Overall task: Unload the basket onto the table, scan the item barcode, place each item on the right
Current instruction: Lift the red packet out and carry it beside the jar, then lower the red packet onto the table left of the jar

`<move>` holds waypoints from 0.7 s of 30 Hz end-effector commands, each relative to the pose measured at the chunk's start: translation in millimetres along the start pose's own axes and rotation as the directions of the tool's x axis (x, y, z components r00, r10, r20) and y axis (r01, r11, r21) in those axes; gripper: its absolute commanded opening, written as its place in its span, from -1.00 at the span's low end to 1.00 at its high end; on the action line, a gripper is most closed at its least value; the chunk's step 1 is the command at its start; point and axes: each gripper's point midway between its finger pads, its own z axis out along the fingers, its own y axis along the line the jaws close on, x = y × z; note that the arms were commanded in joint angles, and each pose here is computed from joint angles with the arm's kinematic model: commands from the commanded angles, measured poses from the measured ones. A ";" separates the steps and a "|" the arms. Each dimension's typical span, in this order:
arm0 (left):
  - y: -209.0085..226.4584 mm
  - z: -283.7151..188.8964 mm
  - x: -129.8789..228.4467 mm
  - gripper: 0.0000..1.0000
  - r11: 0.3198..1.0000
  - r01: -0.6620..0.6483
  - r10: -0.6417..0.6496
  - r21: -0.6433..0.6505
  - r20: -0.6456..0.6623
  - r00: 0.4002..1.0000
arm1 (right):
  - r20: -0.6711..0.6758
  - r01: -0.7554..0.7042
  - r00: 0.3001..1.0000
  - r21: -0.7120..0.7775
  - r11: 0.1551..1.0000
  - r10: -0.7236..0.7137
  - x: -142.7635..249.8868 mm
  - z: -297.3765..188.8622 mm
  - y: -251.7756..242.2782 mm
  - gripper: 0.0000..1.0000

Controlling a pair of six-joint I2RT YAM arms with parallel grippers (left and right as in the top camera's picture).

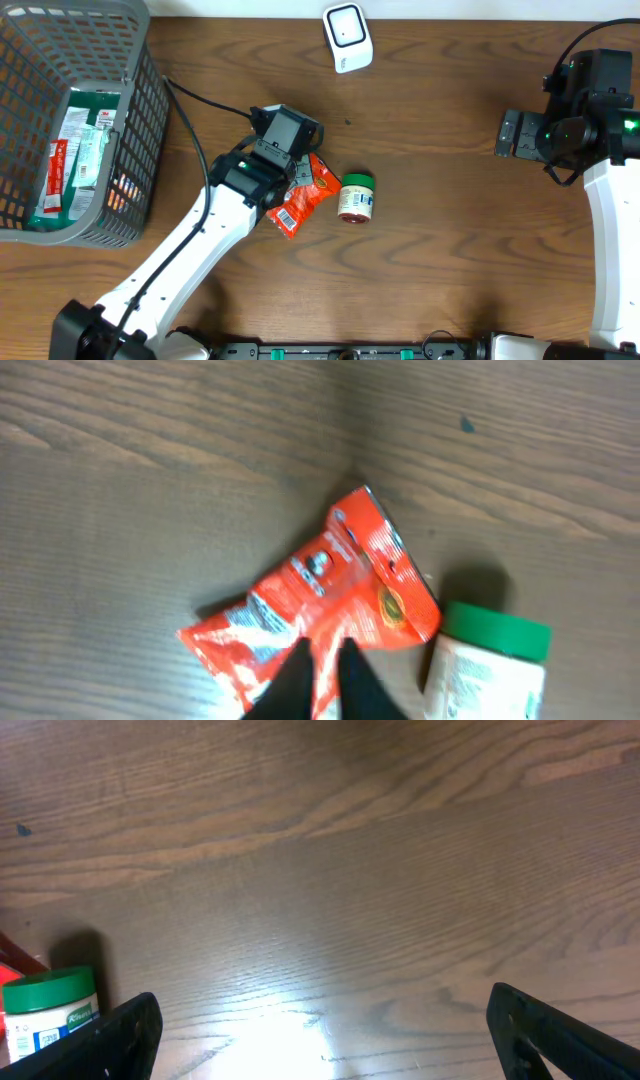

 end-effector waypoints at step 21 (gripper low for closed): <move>19.5 87.3 116.7 -0.84 0.987 -0.152 0.107 -0.053 -0.491 0.865 | 0.015 -0.017 1.000 0.008 1.000 0.017 -3.6 -3.0 -1.8 0.98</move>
